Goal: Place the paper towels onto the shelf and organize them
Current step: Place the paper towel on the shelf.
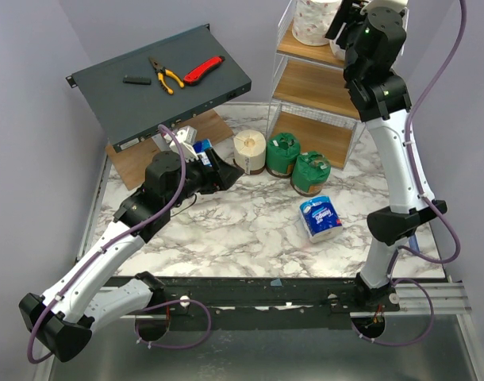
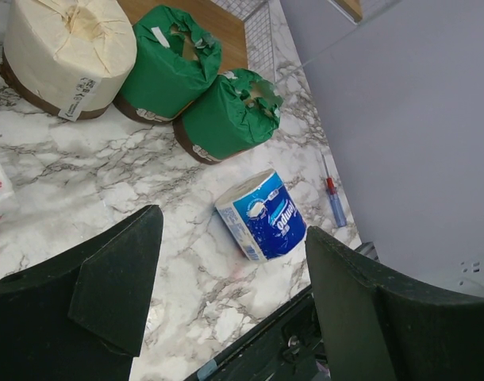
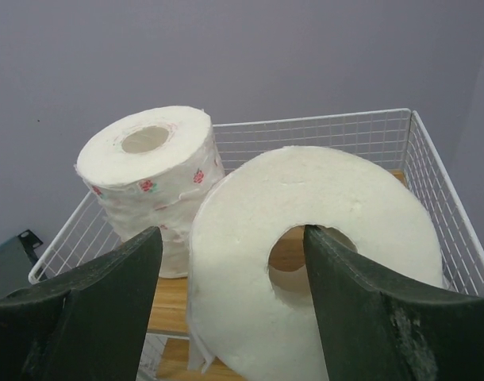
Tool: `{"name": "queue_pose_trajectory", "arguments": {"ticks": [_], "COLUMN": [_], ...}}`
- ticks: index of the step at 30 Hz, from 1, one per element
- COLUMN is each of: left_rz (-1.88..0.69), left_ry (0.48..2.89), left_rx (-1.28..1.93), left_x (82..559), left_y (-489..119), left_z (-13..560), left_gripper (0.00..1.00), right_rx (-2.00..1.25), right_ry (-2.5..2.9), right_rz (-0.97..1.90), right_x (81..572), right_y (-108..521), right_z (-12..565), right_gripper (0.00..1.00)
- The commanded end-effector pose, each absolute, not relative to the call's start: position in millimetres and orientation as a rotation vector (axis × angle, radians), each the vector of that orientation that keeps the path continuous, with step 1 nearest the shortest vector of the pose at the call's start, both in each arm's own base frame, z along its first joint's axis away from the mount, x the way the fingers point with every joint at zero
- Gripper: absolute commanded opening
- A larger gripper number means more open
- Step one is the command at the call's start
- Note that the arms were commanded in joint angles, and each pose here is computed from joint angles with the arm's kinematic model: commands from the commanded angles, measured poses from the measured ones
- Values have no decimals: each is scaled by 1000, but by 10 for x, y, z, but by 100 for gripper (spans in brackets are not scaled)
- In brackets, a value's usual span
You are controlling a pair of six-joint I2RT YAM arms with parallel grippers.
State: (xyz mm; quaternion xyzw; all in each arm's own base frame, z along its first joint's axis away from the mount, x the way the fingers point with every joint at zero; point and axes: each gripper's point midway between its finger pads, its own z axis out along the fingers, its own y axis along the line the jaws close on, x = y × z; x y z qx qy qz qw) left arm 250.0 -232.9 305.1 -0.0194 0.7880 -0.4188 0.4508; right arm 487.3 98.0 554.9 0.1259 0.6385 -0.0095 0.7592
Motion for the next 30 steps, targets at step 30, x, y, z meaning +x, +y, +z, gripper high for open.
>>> {"name": "queue_pose_trajectory", "arguments": {"ticks": [30], "left_rz": [-1041], "left_ry": [1950], "left_rx": [-48], "left_x": [2474], "left_y": [-2330], "left_z": [2978], "left_gripper": [76], "right_rx": [339], "right_ry": [1191], "right_rz": [115], "right_x": [4341], "right_y": [751], "right_z": [6198], "right_gripper": [82]}}
